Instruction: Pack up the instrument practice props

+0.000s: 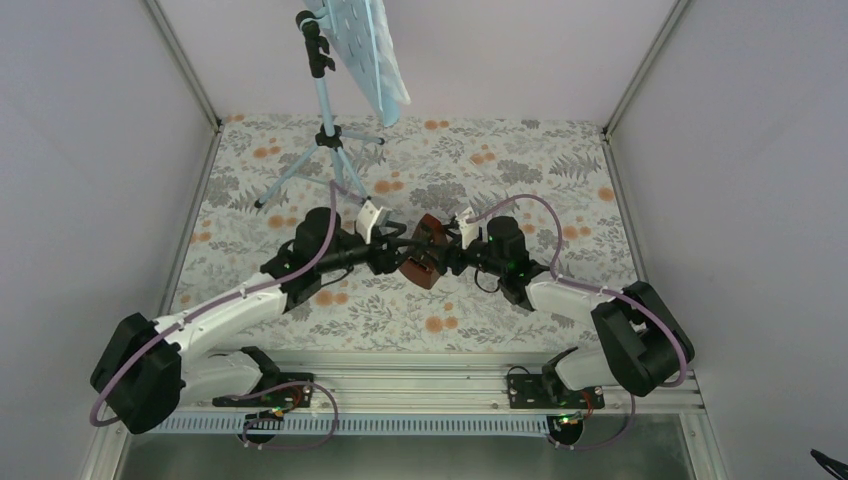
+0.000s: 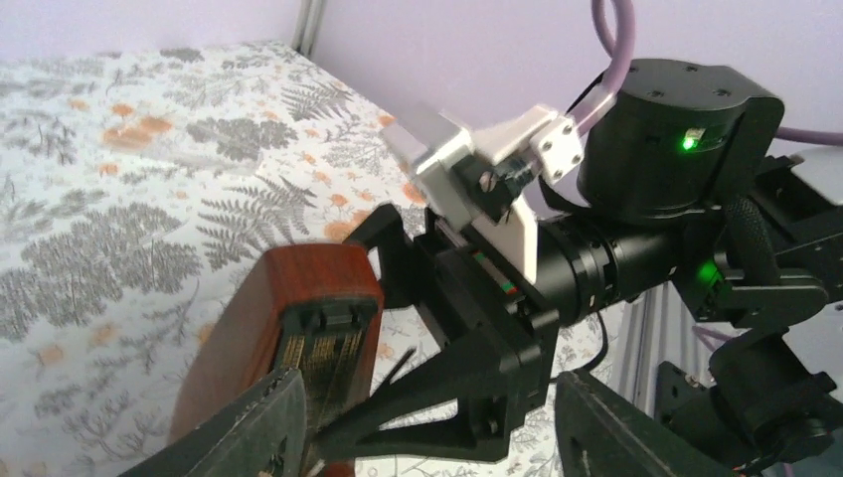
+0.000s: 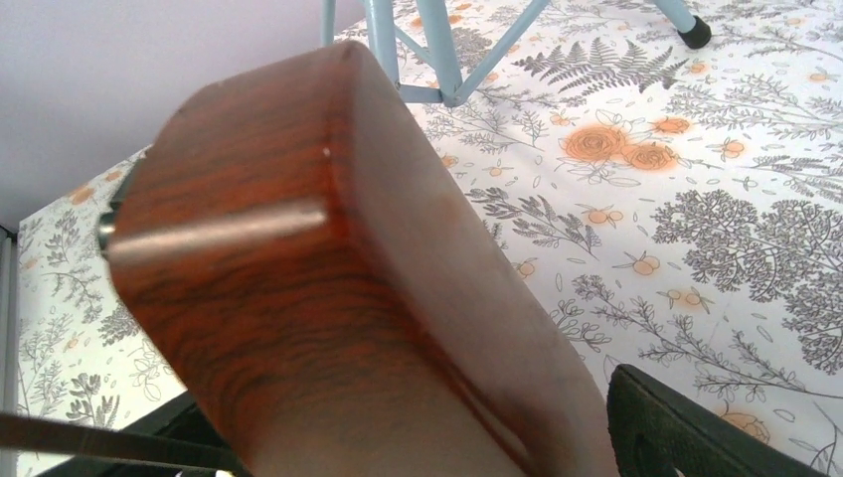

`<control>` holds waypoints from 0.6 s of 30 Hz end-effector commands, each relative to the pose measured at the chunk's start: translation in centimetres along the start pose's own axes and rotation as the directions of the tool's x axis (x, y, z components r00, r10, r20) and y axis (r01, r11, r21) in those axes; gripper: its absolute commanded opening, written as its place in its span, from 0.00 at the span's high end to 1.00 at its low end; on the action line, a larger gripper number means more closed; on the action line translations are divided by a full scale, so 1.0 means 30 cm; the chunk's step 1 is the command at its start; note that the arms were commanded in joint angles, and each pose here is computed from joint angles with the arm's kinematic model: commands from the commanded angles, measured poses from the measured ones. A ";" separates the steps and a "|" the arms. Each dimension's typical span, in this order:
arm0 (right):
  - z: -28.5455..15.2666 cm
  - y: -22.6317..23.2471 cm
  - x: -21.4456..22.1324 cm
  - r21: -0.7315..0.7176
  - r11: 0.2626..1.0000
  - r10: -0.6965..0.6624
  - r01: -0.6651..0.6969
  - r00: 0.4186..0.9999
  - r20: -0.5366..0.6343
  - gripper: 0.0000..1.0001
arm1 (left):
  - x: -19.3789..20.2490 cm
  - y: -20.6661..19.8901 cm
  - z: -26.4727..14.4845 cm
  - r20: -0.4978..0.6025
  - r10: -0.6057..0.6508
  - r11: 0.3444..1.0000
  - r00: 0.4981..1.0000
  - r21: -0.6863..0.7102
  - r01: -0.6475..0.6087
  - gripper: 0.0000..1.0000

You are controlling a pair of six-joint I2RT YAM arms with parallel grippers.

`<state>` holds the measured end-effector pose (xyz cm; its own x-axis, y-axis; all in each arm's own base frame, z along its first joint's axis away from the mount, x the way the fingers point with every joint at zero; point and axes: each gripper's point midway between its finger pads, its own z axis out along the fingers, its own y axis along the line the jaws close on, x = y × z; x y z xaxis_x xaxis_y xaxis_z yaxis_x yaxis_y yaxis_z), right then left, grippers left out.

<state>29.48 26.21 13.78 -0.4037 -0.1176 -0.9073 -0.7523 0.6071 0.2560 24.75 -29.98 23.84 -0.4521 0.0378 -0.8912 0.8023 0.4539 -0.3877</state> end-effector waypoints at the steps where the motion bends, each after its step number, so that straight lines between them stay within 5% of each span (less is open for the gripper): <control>1: 0.004 -0.018 -0.036 0.017 0.998 -0.060 0.060 0.998 0.019 0.14 | -0.009 0.006 -0.023 0.137 0.040 0.999 0.990 -0.002 -0.040 0.33; 18: 0.017 -0.032 -0.065 0.034 0.987 -0.156 0.155 0.987 0.037 0.15 | 0.248 0.125 0.041 0.067 0.218 0.975 0.974 -0.059 -0.215 0.18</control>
<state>29.89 26.46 13.88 -0.3176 -0.1830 -0.9304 -0.7924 0.5901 0.1545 24.34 -28.53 14.57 -0.3450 0.0881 -0.9345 0.8289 0.4958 -0.2592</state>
